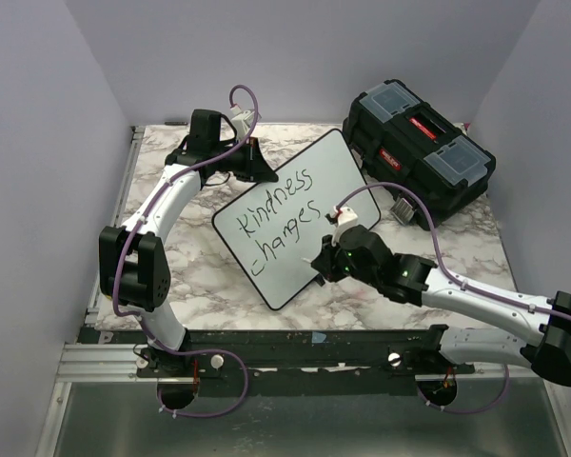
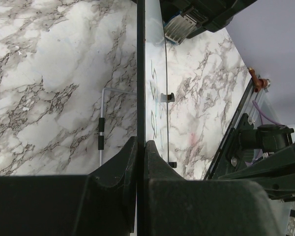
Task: Write a sentence on the whiteboard
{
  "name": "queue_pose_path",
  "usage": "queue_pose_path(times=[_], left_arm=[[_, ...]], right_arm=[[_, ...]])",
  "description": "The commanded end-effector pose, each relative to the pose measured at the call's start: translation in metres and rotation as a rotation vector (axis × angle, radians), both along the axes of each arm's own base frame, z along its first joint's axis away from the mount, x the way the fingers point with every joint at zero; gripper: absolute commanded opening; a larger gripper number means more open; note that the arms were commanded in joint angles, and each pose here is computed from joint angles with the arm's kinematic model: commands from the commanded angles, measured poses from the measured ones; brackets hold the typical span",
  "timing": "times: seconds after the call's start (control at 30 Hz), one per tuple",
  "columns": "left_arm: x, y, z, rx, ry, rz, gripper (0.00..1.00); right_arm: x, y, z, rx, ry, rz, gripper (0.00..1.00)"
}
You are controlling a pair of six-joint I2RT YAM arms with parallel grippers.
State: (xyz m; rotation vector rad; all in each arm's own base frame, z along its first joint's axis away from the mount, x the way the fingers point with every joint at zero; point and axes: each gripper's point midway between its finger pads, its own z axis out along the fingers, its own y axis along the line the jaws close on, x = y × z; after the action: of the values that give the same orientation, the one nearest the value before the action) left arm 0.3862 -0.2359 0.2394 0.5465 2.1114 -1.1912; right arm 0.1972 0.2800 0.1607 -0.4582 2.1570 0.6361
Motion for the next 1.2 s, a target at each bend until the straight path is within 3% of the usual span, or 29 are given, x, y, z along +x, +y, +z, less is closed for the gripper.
queue_pose_path(times=[0.0,1.17], left_arm=[[0.002,-0.003,0.003,-0.003,-0.066,-0.041,0.00],[0.005,0.005,0.008,-0.016,-0.072,-0.018,0.00]], right_arm=[[0.005,0.007,0.008,0.012,-0.063,0.024,0.01],[0.008,0.023,0.008,0.016,-0.106,-0.015,0.01]])
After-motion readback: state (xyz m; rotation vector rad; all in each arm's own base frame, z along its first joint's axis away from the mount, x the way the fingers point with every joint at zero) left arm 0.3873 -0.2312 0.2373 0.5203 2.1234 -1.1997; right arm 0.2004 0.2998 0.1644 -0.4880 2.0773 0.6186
